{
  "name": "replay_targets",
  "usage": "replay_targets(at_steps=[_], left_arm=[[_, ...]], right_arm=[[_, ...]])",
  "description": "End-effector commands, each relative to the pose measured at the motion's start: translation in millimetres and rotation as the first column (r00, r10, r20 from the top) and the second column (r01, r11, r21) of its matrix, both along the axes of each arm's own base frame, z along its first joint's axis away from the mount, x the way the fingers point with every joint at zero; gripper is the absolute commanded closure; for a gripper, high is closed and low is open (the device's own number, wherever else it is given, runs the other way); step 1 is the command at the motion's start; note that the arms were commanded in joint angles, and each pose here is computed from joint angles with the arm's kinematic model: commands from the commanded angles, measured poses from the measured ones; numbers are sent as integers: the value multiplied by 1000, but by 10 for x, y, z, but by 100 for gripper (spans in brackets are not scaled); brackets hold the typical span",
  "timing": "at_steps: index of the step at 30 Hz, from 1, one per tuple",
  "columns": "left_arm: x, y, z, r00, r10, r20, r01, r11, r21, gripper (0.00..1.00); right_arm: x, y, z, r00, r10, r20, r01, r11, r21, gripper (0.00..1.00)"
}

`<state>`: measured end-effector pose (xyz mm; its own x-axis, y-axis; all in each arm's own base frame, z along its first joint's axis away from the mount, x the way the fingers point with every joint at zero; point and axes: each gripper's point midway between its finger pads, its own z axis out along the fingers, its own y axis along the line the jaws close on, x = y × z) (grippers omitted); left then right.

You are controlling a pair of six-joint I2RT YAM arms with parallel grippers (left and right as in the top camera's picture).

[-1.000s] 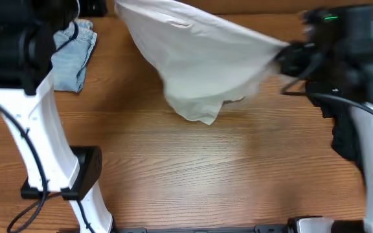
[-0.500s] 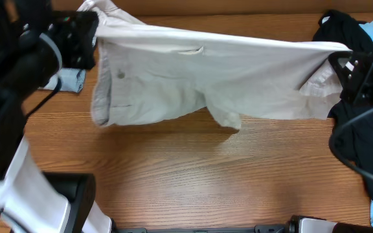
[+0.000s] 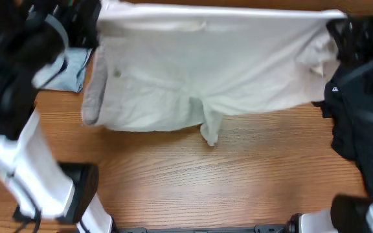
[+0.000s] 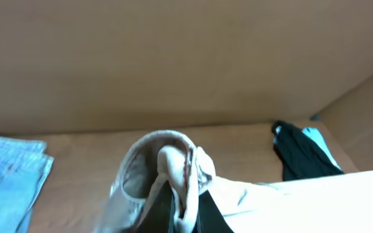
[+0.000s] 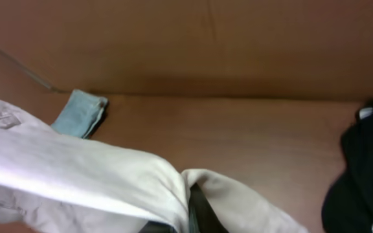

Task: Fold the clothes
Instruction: 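Lift the shorts with both grippers and stretch them apart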

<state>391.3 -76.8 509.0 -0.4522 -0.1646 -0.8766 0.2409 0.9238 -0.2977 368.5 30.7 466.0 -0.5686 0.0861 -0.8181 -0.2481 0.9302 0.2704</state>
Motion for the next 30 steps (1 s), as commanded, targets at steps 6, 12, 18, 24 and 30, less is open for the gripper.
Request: replay_targets(at_steps=[6,12,18,24,30], left_arm=[[780,387,385,948,164,274,-184,982,50,96],[696,307,746,911,121,395,-141,990,21,96],[687,389,178,970,157,184,-173,982,74,96],[606,628,-855,942,280,-186,-236,945,227,96],[708,578,-1777,839,273,-471,-148,947,285,96]], right_arm=[[828,-628,280,951,-192,243,219,971,-91,96],[677,-749,922,875,-181,450,257,960,-114,96],[708,-755,594,923,-161,350,228,961,-159,96],[729,-418,-768,989,-47,-139,38,997,-63,96],[587,31,-2205,842,56,-537,-53,998,21,96]])
